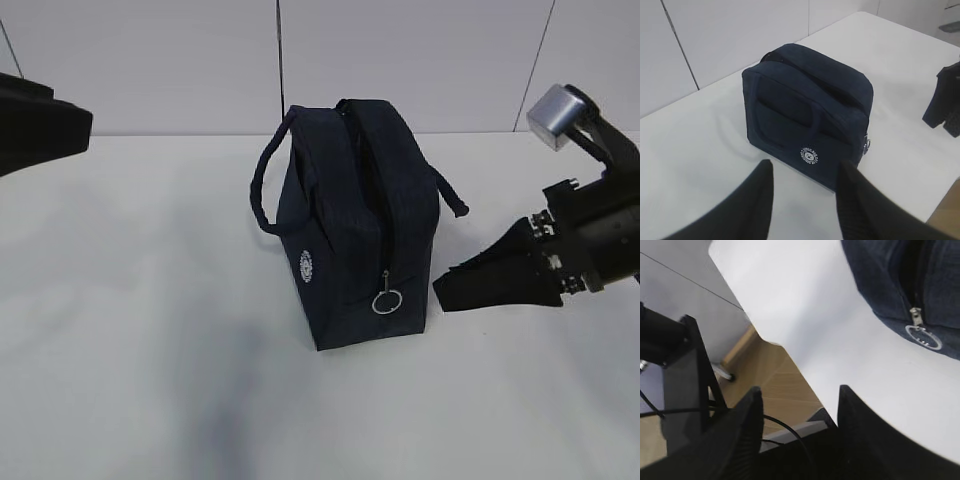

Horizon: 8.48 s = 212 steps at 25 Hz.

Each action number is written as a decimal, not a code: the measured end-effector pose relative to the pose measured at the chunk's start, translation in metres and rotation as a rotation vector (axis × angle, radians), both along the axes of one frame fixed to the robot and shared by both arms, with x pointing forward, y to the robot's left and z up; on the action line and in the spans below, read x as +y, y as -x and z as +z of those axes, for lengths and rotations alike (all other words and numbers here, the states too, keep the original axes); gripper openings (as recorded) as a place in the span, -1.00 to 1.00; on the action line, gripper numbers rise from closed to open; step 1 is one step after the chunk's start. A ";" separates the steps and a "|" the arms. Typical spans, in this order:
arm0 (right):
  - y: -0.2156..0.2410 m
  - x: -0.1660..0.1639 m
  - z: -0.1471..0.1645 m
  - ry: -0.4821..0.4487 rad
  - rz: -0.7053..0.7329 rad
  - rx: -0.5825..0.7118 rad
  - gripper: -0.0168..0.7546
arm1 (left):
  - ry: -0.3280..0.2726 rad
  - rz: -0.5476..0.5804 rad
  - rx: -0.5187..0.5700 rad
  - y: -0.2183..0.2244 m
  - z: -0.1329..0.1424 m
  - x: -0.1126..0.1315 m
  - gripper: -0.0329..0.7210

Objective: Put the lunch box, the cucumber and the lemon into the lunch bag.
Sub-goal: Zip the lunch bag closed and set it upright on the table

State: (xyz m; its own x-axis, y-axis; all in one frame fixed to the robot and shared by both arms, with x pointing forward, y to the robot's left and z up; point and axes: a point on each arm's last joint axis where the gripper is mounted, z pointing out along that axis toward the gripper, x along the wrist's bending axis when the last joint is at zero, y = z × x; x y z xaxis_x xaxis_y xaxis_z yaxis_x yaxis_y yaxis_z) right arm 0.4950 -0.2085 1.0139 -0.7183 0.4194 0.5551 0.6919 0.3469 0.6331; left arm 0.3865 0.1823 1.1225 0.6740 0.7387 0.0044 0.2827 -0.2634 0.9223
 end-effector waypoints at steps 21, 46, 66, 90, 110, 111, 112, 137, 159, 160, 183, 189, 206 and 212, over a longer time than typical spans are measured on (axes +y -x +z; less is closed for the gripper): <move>-0.046 -0.018 -0.056 0.152 0.046 -0.289 0.55 | -0.075 0.001 0.089 -0.021 -0.024 -0.015 -0.12; -0.050 0.012 -0.097 -0.053 0.209 -0.350 0.54 | -0.067 0.018 0.011 -0.029 -0.022 -0.017 -0.12; -0.051 0.014 -0.093 -0.098 0.196 -0.384 0.52 | -0.084 0.015 -0.004 -0.030 -0.022 -0.017 -0.18; -0.047 0.042 -0.113 -0.152 0.210 -0.313 0.40 | -0.093 0.014 -0.019 -0.030 -0.021 -0.017 -0.20; -0.057 0.043 -0.112 -0.158 0.092 -0.327 -0.50 | -0.094 0.014 -0.020 -0.030 -0.021 -0.017 -0.23; -0.057 0.043 -0.112 -0.156 0.091 -0.327 -0.56 | -0.094 0.014 -0.020 -0.030 -0.021 -0.017 -0.23; -0.057 0.043 -0.112 -0.157 0.089 -0.327 -0.63 | -0.094 0.014 -0.020 -0.030 -0.021 -0.017 -0.23; -0.044 0.043 -0.095 -0.158 0.098 -0.073 -0.94 | -0.094 0.014 -0.020 -0.030 -0.021 -0.017 -0.26; -0.051 0.044 -0.019 -0.193 0.042 -0.131 -0.94 | -0.117 0.004 0.022 -0.028 -0.025 -0.016 -0.28; -0.054 0.044 -0.015 -0.195 0.039 -0.139 -0.94 | -0.118 0.003 0.028 -0.028 -0.025 -0.016 -0.28; -0.070 0.047 0.014 -0.185 0.051 -0.175 -0.94 | -0.034 0.027 0.312 -0.050 -0.070 -0.049 -0.07; -0.070 0.047 0.013 -0.176 0.060 -0.175 -0.94 | -0.022 -0.072 0.149 -0.046 -0.088 -0.101 -0.02; -0.069 0.047 0.013 -0.175 0.060 -0.169 -0.94 | -0.021 -0.026 0.052 -0.063 -0.130 -0.133 -0.01; -0.069 0.047 0.013 -0.176 0.059 -0.167 -0.94 | -0.009 0.054 0.089 -0.076 -0.136 -0.123 -0.01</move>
State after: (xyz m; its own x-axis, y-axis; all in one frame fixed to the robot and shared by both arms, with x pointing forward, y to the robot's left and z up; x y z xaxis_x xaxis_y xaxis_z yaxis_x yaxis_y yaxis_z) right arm 0.5644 -0.1617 1.0272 -0.8266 0.2815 0.4874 0.5544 0.2582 0.7912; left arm 0.4624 0.0591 0.9862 0.6313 0.7741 -0.0471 0.3776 -0.2537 0.8905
